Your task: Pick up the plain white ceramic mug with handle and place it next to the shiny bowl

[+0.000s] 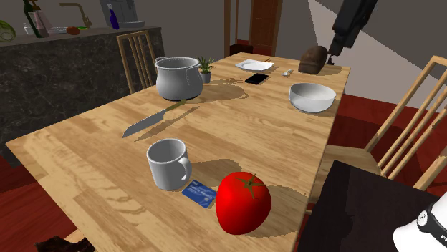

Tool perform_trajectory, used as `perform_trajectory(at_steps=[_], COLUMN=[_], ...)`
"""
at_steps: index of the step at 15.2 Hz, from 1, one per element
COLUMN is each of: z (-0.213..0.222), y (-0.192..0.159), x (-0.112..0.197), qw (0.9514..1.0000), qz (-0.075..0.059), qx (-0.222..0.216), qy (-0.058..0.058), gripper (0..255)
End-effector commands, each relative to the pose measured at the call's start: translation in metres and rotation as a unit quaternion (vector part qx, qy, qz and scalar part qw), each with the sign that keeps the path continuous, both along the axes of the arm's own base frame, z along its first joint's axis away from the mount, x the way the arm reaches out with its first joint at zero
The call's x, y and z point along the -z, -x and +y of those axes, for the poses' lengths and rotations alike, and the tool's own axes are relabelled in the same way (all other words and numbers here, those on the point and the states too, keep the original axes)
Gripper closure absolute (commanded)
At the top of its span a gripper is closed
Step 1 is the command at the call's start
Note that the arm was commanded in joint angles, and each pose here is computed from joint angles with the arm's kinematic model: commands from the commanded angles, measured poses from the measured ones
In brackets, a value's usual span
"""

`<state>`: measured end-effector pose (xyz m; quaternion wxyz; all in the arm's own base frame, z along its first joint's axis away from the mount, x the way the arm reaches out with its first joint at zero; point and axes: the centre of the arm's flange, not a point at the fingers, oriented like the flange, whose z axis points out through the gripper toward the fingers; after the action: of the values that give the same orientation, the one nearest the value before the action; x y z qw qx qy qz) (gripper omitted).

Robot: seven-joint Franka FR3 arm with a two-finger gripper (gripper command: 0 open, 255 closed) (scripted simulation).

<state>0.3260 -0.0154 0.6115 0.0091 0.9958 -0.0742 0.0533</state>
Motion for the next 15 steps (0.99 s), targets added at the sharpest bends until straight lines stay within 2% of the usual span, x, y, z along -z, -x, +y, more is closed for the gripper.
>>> perform_trajectory(at_steps=[1, 15], z=[0.0, 0.095], y=[0.0, -0.125], x=[0.0, 0.097], qw=[1.0, 1.0], qz=[0.0, 0.002], qx=[0.0, 0.001], qy=[0.0, -0.004], gripper=[0, 0])
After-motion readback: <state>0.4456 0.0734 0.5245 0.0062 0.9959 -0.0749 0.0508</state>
